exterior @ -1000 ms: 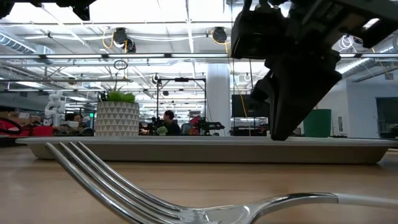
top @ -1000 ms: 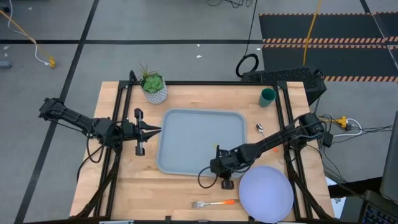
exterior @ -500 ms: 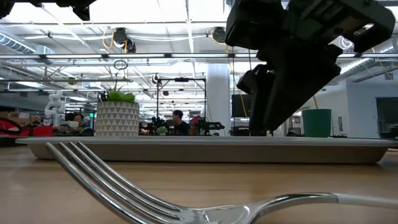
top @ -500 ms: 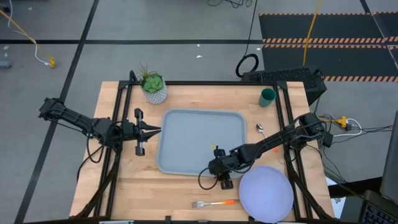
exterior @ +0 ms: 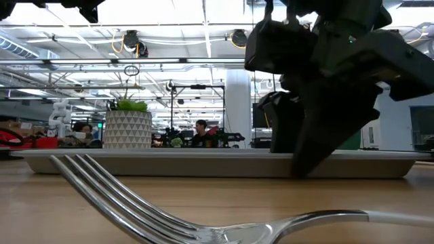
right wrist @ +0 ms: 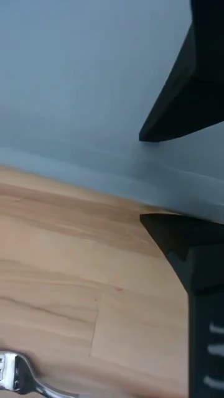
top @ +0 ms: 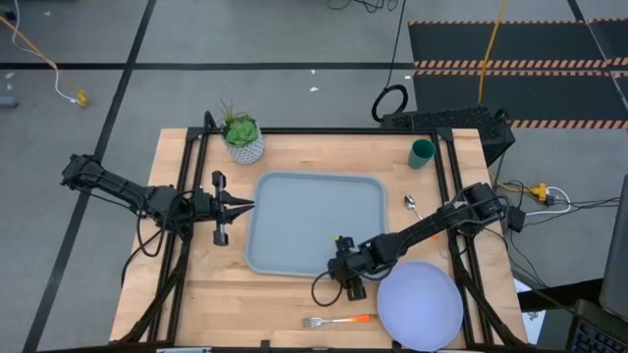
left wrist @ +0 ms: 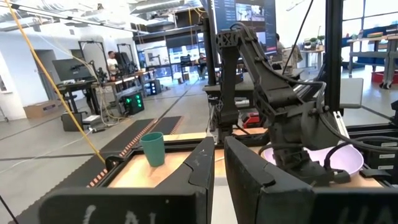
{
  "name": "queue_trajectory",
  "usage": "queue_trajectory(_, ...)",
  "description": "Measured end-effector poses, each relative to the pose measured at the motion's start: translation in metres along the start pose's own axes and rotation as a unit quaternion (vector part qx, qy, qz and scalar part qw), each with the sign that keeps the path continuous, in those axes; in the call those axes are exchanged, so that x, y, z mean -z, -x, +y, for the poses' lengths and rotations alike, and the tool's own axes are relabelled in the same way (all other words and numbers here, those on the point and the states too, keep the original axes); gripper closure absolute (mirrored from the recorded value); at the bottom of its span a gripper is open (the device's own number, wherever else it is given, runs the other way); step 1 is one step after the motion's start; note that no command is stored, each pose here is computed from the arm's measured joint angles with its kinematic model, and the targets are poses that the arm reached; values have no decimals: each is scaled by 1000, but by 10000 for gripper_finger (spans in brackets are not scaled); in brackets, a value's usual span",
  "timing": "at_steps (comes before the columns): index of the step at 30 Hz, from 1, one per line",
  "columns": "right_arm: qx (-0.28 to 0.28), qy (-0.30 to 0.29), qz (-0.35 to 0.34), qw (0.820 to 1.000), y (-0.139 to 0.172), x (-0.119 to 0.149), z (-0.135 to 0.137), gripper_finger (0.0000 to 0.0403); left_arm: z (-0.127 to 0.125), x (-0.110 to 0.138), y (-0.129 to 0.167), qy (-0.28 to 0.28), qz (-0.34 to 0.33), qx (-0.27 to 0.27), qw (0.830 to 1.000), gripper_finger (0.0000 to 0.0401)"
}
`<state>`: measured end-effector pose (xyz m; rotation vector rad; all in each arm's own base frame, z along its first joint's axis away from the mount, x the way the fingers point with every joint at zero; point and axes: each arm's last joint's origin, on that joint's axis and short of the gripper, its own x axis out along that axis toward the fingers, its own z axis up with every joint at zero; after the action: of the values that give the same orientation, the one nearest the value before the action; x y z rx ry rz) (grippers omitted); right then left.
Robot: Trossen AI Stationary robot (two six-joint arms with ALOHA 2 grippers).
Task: Pick and place plate/cup/fork/spoon on tray
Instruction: Move the blue tray to the center of the table
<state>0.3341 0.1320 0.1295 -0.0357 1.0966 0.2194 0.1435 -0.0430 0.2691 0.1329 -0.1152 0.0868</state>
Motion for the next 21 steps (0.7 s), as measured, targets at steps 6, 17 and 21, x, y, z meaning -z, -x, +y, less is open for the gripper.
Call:
queue_trajectory(6,5,33,-4,999,4,-5,1,248,0,0,0,-1,1,0,1000,359)
queue_trajectory(17,7,45,7,999,4,-4,1,283,0,0,0,0,1,0,1000,359)
queue_trajectory(21,7,47,13,999,5,-2,3,284,0,0,0,0,1,0,1000,359)
